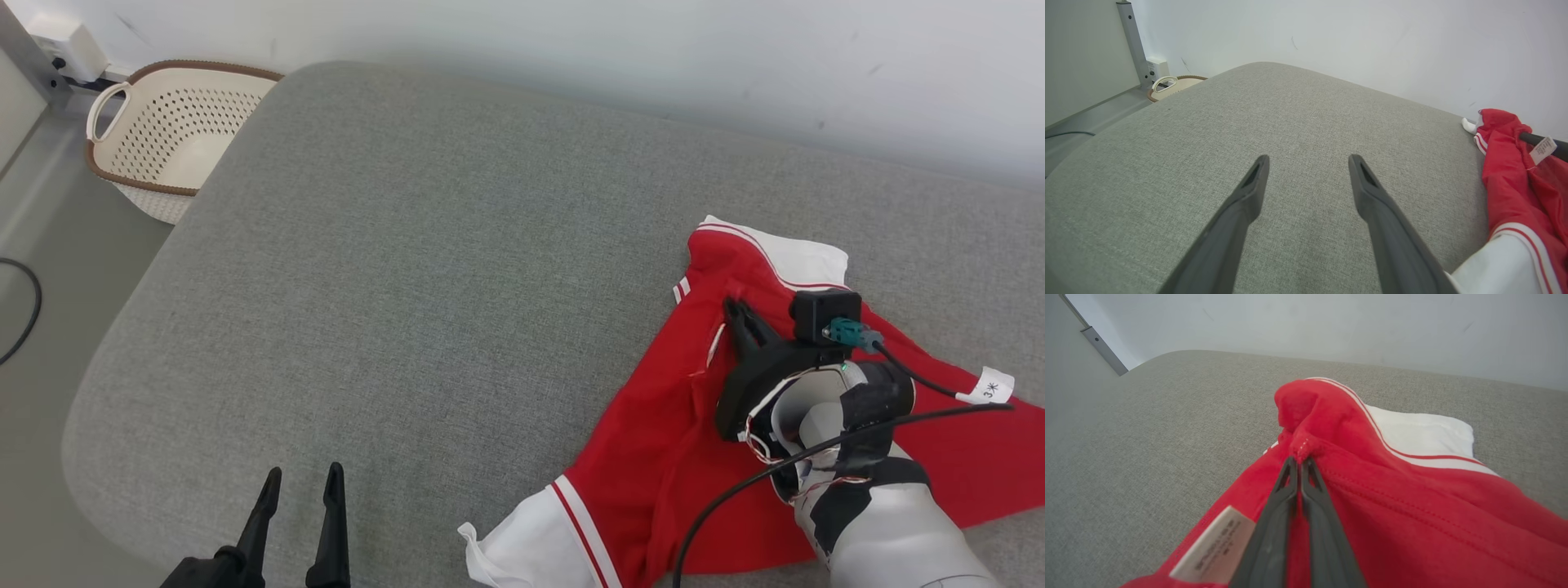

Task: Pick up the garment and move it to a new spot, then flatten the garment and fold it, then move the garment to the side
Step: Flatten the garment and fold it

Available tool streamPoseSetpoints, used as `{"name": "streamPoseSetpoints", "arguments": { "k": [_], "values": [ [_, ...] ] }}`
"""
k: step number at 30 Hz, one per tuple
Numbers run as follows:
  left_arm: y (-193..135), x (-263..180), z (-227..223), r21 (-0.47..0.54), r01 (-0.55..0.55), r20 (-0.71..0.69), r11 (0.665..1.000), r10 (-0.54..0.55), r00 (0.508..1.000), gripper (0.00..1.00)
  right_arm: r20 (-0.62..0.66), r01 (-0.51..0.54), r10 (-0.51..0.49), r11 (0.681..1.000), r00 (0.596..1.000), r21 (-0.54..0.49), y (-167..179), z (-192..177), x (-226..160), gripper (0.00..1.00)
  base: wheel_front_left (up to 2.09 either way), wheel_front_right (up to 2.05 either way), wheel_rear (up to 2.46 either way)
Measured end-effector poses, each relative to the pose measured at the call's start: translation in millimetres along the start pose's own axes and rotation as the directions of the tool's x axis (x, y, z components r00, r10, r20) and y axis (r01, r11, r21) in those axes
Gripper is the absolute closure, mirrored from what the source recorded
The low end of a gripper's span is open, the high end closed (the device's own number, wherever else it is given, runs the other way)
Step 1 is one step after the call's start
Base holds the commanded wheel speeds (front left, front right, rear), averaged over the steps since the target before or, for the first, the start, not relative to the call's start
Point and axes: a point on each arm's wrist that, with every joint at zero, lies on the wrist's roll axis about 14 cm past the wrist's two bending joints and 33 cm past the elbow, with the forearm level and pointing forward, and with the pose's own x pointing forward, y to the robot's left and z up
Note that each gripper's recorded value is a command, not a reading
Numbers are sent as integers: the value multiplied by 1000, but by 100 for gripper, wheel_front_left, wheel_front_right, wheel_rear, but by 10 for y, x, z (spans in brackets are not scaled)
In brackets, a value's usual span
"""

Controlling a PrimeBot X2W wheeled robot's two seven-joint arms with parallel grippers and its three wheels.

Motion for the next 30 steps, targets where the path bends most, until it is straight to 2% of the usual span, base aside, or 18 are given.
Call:
{"name": "streamPoseSetpoints", "arguments": {
  "k": [4,7,13,23,30],
  "values": [
    [6,15,-5,1,-4,-1,1000,4,1000,0,32,10,-10,1000,999,-3,-41,103,2,100,0,0,0],
    [-36,28,-2,-4,8,2,1000,-8,1000,0,106,19,-20,1000,994,8,-76,326,-17,100,0,0,0],
    [-130,63,5,-9,37,8,999,-37,999,0,205,38,-53,996,977,77,-145,486,-225,100,0,0,0],
    [-307,118,-57,-17,89,-4,996,-90,996,0,324,54,-101,987,940,151,-263,554,-816,100,0,0,0],
    [-490,197,-134,-27,141,-19,990,-141,990,0,364,102,-177,971,915,217,-361,523,-1302,100,0,0,0]
  ]
}}
